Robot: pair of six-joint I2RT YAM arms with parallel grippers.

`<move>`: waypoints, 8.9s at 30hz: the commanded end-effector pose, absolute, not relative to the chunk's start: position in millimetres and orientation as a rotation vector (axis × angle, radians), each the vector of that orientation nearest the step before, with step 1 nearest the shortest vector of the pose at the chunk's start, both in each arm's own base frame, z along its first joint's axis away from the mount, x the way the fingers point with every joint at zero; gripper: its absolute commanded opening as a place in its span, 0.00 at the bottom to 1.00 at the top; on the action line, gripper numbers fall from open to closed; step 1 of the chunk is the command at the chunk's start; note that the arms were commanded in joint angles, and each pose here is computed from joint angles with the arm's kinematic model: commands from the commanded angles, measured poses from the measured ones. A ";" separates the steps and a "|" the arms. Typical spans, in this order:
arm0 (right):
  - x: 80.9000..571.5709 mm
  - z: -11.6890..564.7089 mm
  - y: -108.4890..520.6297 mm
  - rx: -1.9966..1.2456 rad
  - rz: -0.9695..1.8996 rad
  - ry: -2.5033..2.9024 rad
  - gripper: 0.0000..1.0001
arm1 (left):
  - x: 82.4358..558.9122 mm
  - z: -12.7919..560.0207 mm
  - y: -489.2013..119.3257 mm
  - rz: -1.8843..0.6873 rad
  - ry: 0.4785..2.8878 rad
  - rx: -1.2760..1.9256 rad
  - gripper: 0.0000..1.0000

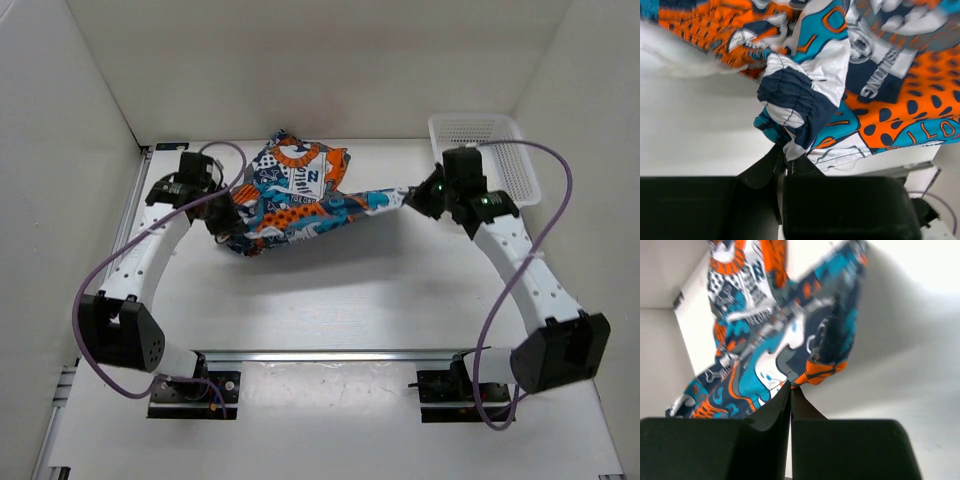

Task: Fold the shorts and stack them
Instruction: Fold the shorts

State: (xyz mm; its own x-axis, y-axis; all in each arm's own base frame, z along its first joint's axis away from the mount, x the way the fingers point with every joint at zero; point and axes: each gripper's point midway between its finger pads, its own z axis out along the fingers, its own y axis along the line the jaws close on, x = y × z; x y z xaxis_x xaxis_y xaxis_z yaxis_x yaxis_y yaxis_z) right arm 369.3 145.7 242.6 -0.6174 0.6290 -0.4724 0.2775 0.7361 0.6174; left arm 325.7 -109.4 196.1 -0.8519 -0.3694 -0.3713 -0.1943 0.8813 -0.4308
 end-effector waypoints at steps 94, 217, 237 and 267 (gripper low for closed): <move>490.6 121.9 178.1 0.092 0.000 2.473 0.62 | 459.4 82.5 13.9 -0.154 2.821 -0.557 0.94; 434.5 290.0 200.5 -0.152 0.519 2.191 0.00 | 456.7 197.6 -7.7 -0.500 2.551 -0.463 0.10; 71.1 134.8 266.8 -0.820 0.481 2.460 0.00 | 301.5 180.6 16.6 -0.297 2.509 -0.850 0.10; 176.8 71.1 223.0 0.066 0.772 2.786 0.90 | 292.4 75.0 28.4 -0.133 2.666 -1.064 0.82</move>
State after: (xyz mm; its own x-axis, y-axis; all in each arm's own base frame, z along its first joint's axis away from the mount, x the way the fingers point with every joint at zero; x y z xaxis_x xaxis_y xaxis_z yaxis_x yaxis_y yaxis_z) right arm 171.4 189.4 69.2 -0.9483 0.1798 -0.2615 0.0708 0.9230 0.3781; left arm 278.7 23.4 75.5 -0.6989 -0.6948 -0.1699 -0.6721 0.7192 -0.1764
